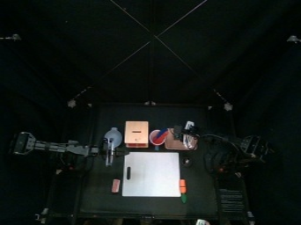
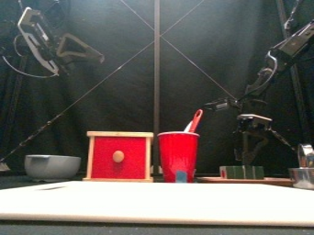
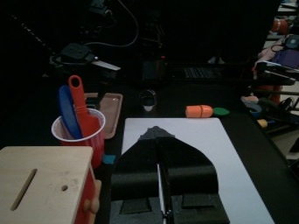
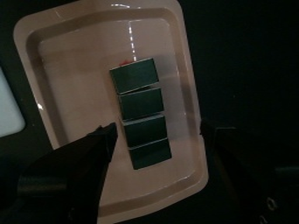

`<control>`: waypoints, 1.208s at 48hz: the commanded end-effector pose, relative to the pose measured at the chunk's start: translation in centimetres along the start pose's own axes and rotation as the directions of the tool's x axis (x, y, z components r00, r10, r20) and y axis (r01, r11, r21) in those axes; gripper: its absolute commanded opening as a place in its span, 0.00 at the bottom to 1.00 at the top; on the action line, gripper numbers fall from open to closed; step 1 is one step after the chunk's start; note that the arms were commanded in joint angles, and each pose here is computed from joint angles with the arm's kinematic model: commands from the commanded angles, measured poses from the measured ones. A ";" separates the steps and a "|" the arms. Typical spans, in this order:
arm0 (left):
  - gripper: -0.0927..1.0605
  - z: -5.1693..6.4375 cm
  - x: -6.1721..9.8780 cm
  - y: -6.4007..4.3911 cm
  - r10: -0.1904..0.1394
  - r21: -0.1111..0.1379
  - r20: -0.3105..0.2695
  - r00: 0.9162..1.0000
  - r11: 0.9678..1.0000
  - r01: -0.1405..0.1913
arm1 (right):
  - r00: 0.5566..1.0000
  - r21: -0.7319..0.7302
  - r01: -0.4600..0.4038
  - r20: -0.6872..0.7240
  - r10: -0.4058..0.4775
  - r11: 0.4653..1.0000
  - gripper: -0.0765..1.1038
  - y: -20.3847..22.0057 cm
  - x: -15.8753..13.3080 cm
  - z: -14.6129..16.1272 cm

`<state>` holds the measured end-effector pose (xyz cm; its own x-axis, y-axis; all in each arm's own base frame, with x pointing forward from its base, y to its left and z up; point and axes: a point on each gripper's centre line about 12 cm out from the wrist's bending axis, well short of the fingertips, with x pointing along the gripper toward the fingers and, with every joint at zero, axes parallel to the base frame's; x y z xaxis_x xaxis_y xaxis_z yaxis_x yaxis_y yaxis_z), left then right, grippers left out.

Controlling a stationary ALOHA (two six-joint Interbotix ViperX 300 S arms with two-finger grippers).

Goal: Place sushi on board then cut the sushi with the knife then place the pieces on the plate
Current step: Place the sushi on the board

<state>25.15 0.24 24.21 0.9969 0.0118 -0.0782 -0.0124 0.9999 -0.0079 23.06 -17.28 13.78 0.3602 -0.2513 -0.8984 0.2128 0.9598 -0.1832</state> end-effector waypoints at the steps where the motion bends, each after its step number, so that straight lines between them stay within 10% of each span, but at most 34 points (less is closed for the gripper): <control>1: 0.06 0.7 0.2 0.1 0.006 -0.010 0.020 1.000 1.000 -0.005 | 0.999 0.015 -0.021 0.032 0.020 1.000 0.94 -0.4 0.1 0.8; 18: 0.06 0.5 0.2 0.1 0.012 -0.032 0.015 1.000 0.999 -0.012 | 0.999 0.025 -0.043 0.021 0.043 0.999 0.89 -0.4 1.6 0.3; 33: 0.06 0.5 0.2 0.1 0.012 -0.032 0.014 1.000 0.999 -0.012 | 0.998 0.039 -0.058 -0.005 0.058 0.998 0.62 0.0 2.1 -0.4; 58: 0.06 0.4 0.2 0.0 0.008 -0.031 0.012 1.000 0.999 -0.007 | 0.992 0.332 -0.090 0.114 0.055 0.939 0.57 0.5 -6.2 1.8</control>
<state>25.12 0.30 24.13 0.9964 0.0217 -0.0815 -0.0247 0.9990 -0.0369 22.50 -15.93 17.85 0.4242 -0.1826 -0.8870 0.4443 0.8955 0.0282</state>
